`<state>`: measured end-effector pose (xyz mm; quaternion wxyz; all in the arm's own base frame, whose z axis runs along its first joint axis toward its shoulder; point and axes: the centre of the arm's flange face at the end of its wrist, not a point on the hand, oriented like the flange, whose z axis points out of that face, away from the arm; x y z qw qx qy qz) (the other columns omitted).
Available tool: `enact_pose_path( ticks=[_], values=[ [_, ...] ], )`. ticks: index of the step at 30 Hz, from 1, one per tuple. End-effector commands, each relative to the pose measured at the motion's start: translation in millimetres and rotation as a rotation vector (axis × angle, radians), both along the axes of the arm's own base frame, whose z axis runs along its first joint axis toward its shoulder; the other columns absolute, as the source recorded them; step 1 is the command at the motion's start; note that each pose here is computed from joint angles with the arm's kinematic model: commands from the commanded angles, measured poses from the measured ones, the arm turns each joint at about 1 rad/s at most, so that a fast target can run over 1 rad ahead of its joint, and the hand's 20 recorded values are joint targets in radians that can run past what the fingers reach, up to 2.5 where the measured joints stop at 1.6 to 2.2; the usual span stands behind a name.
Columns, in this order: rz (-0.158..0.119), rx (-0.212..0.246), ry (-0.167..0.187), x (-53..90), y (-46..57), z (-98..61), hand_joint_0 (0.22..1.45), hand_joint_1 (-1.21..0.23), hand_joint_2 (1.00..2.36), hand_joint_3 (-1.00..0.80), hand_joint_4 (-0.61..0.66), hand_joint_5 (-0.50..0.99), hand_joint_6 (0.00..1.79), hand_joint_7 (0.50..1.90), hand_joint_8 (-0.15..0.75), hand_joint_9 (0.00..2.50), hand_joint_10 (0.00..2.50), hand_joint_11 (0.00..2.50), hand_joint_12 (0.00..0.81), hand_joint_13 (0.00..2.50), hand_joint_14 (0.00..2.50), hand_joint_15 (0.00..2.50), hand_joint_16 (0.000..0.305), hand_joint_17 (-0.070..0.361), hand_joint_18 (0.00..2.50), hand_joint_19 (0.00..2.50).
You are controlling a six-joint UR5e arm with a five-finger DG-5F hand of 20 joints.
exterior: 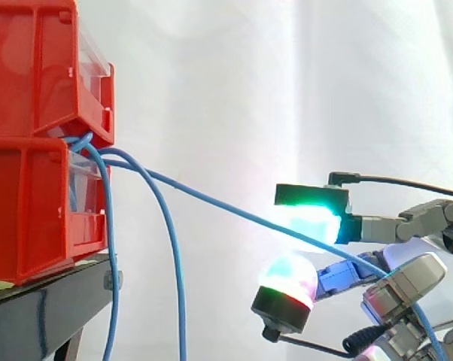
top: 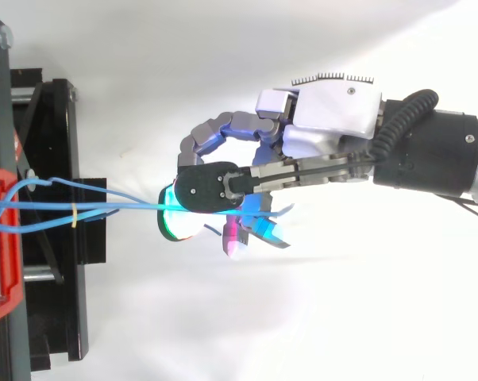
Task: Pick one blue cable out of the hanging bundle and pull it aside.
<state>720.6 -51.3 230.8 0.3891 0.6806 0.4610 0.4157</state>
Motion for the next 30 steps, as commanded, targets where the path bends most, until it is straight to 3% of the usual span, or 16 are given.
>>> enact_pose_path(
  ticks=[1, 10, 19, 25, 30],
  values=[
    [0.002, 0.000, 0.002, 0.0, 1.1, -0.6, 0.49, -0.46, 1.00, -0.50, 0.01, -0.04, 0.86, 1.01, 0.250, 1.53, 0.02, 1.29, 0.364, 1.05, 0.02, 0.67, 0.053, 0.118, 0.79, 0.50],
    [0.000, -0.001, 0.001, 0.0, 1.0, -0.6, 0.38, -0.51, 1.00, -0.50, 0.06, -0.06, 0.87, 0.96, 0.316, 1.53, 0.02, 1.26, 0.416, 1.09, 0.02, 0.63, 0.066, 0.149, 0.89, 0.43],
    [0.000, -0.001, 0.000, -0.1, 0.9, 0.5, 0.44, -0.60, 1.00, -0.50, 0.05, -0.10, 0.91, 0.81, 0.295, 1.41, 0.02, 1.31, 0.391, 1.03, 0.02, 0.65, 0.060, 0.135, 0.83, 0.46],
    [-0.003, 0.005, 0.009, -1.4, 0.7, -0.1, 0.40, -0.47, 1.00, -0.50, 0.06, -0.09, 0.91, 0.80, 0.326, 1.45, 0.01, 1.28, 0.410, 1.05, 0.02, 0.64, 0.064, 0.145, 0.86, 0.45],
    [-0.001, 0.001, 0.035, -2.7, 0.7, 7.1, 0.40, -0.48, 1.00, -0.50, 0.05, -0.09, 0.91, 0.81, 0.321, 1.46, 0.02, 1.28, 0.407, 1.06, 0.02, 0.64, 0.065, 0.145, 0.86, 0.46]
  ],
)
